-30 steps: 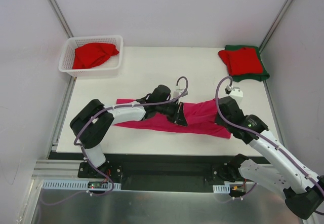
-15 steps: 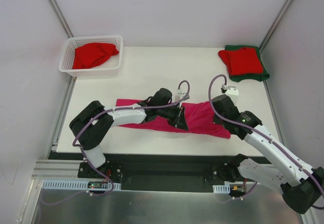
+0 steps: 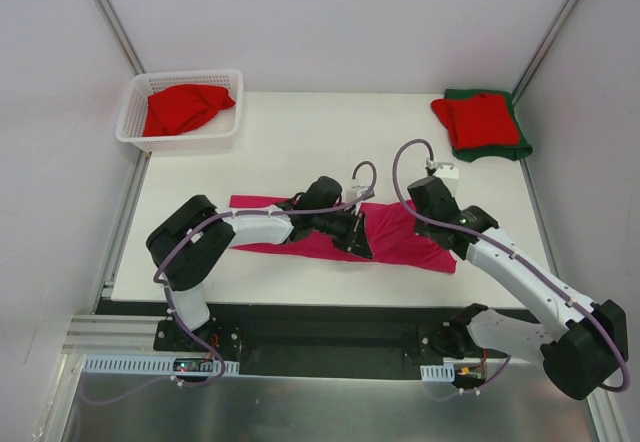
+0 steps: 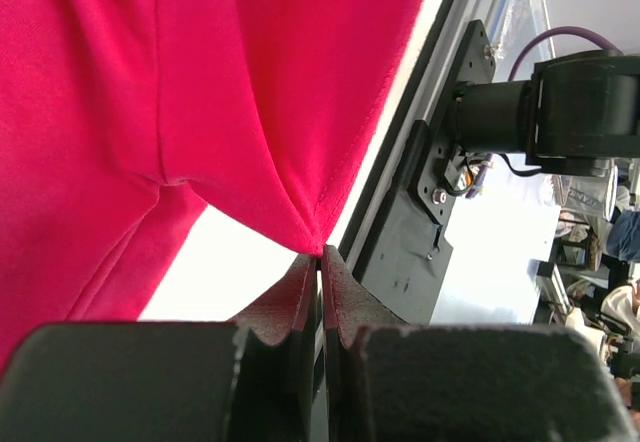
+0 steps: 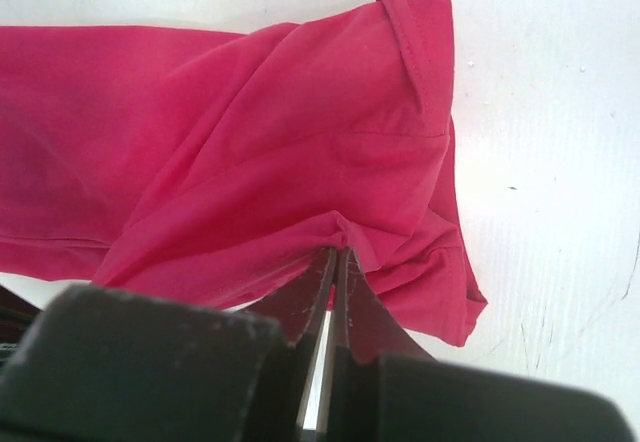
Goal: Fold and stack the t-shirts
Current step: Fold the other side of the tshirt into a rectangle
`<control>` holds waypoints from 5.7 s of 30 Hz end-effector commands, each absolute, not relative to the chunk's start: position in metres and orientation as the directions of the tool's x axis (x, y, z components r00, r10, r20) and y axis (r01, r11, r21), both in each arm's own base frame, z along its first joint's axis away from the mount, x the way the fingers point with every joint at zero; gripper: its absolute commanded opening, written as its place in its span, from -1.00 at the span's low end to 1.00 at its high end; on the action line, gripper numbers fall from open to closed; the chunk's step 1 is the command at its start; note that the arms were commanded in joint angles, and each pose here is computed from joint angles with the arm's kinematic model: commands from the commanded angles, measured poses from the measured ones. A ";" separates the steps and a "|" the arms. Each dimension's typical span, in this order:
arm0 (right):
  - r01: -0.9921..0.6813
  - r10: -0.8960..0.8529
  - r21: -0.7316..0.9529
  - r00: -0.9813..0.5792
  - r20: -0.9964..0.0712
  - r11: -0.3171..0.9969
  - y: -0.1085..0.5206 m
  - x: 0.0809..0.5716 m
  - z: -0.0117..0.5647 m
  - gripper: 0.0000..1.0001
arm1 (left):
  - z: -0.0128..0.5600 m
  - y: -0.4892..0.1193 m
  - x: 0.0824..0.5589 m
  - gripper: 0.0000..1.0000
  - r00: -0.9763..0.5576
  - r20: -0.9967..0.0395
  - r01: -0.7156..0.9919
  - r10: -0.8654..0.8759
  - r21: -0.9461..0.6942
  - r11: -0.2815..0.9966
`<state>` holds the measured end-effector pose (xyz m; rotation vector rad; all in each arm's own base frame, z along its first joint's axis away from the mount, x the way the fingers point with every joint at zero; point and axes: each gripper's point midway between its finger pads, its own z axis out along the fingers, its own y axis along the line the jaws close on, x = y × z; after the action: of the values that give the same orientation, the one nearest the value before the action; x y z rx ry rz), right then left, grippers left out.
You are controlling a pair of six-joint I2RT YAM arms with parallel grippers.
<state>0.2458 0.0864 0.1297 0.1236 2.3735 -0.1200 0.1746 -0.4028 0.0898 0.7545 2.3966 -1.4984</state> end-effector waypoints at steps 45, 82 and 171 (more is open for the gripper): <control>0.129 0.152 0.084 -0.731 -0.665 0.988 0.052 0.189 0.176 -0.98 | 0.115 -0.374 0.127 -1.00 -0.856 -0.379 0.489 0.353 -0.816 0.310; 0.047 0.031 -0.011 -0.810 -0.585 0.999 0.084 0.249 0.141 -0.98 | 0.083 -0.423 0.143 -1.00 -0.855 -0.307 0.441 0.417 -0.855 0.275; -0.029 0.083 0.193 -0.834 -0.545 0.981 0.129 0.241 0.071 -0.98 | 0.174 -0.275 0.271 0.51 -0.778 -0.622 0.431 -0.082 -0.625 0.651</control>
<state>0.2305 0.1036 0.0722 0.0236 2.5870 0.1234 0.2629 -0.3065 0.1922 0.3741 2.1871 -1.1969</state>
